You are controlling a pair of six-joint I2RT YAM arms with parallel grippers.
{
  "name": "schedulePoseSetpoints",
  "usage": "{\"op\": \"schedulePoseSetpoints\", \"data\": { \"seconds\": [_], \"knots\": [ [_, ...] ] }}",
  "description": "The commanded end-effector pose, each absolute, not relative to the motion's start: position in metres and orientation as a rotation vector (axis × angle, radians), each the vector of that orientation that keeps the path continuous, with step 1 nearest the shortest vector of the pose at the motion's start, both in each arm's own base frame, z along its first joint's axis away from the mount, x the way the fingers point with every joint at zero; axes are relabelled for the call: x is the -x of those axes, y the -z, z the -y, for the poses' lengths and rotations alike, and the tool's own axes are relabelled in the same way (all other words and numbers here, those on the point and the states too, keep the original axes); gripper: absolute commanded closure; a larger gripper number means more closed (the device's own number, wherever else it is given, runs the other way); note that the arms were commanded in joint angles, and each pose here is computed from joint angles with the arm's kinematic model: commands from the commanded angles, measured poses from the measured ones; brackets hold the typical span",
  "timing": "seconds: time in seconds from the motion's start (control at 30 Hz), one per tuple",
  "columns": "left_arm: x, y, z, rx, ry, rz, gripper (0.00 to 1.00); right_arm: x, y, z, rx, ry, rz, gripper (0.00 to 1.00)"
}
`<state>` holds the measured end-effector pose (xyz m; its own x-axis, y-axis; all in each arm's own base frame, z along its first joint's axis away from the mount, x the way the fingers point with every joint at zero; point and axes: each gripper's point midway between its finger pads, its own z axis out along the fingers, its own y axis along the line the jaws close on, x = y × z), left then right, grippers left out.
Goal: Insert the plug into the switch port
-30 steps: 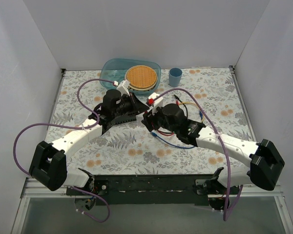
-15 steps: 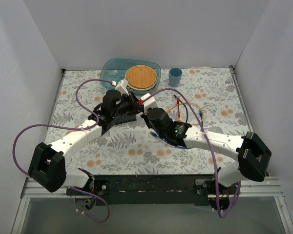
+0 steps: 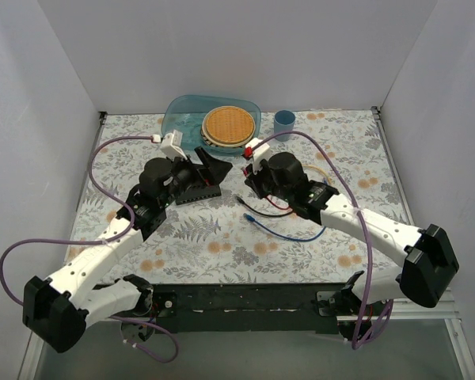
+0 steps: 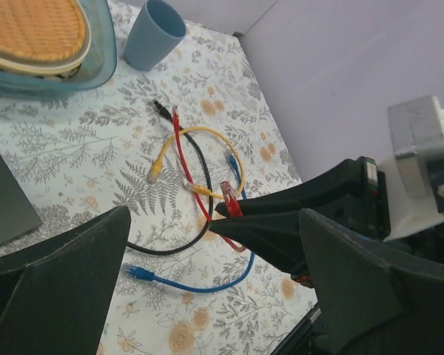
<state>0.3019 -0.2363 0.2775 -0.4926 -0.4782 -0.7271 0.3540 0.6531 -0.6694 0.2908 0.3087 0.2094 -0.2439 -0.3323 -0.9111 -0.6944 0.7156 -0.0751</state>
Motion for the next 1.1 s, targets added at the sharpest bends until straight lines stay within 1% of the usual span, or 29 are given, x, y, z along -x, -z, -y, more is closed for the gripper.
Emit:
{"op": "schedulePoseSetpoints", "data": {
  "seconds": [0.0,0.1,0.17,0.27,0.3,0.4,0.43,0.5,0.83,0.93,0.97,1.0,1.07],
  "knots": [
    [-0.290,-0.294,0.235,-0.066,0.977,-1.726,0.02,-0.252,-0.248,-0.330,1.082,-0.774,-1.714,0.99],
    [-0.273,-0.305,0.247,-0.216,1.050,-1.661,0.02,-0.234,-0.263,-0.330,1.174,-0.932,-1.651,0.99],
    [-0.266,-0.309,0.254,-0.290,1.089,-1.623,0.05,-0.219,-0.275,-0.329,1.222,-1.049,-1.589,0.99],
    [-0.254,-0.310,0.267,-0.411,1.163,-1.592,0.19,-0.201,-0.289,-0.329,1.266,-1.175,-1.507,0.99],
    [-0.251,-0.311,0.270,-0.434,1.183,-1.580,0.28,-0.197,-0.293,-0.329,1.280,-1.199,-1.485,0.99],
    [-0.239,-0.316,0.276,-0.507,1.245,-1.527,0.37,-0.191,-0.299,-0.330,1.301,-1.246,-1.467,0.99],
    [-0.235,-0.315,0.278,-0.522,1.260,-1.520,0.44,-0.190,-0.299,-0.329,1.304,-1.255,-1.466,0.99],
    [-0.228,-0.321,0.279,-0.560,1.285,-1.480,0.50,-0.188,-0.300,-0.329,1.309,-1.271,-1.461,0.99],
    [-0.212,-0.320,0.285,-0.671,1.342,-1.438,0.58,-0.190,-0.303,-0.327,1.294,-1.300,-1.456,0.99],
    [-0.211,-0.316,0.288,-0.683,1.362,-1.447,0.64,-0.190,-0.304,-0.327,1.292,-1.307,-1.453,0.99],
    [-0.213,-0.313,0.289,-0.687,1.367,-1.454,0.67,-0.189,-0.305,-0.327,1.291,-1.315,-1.452,0.99],
    [-0.212,-0.315,0.291,-0.693,1.381,-1.450,0.75,-0.189,-0.306,-0.328,1.292,-1.318,-1.451,0.99],
    [-0.210,-0.313,0.293,-0.710,1.400,-1.451,0.84,-0.189,-0.306,-0.328,1.290,-1.324,-1.452,0.99]
  ]
}}
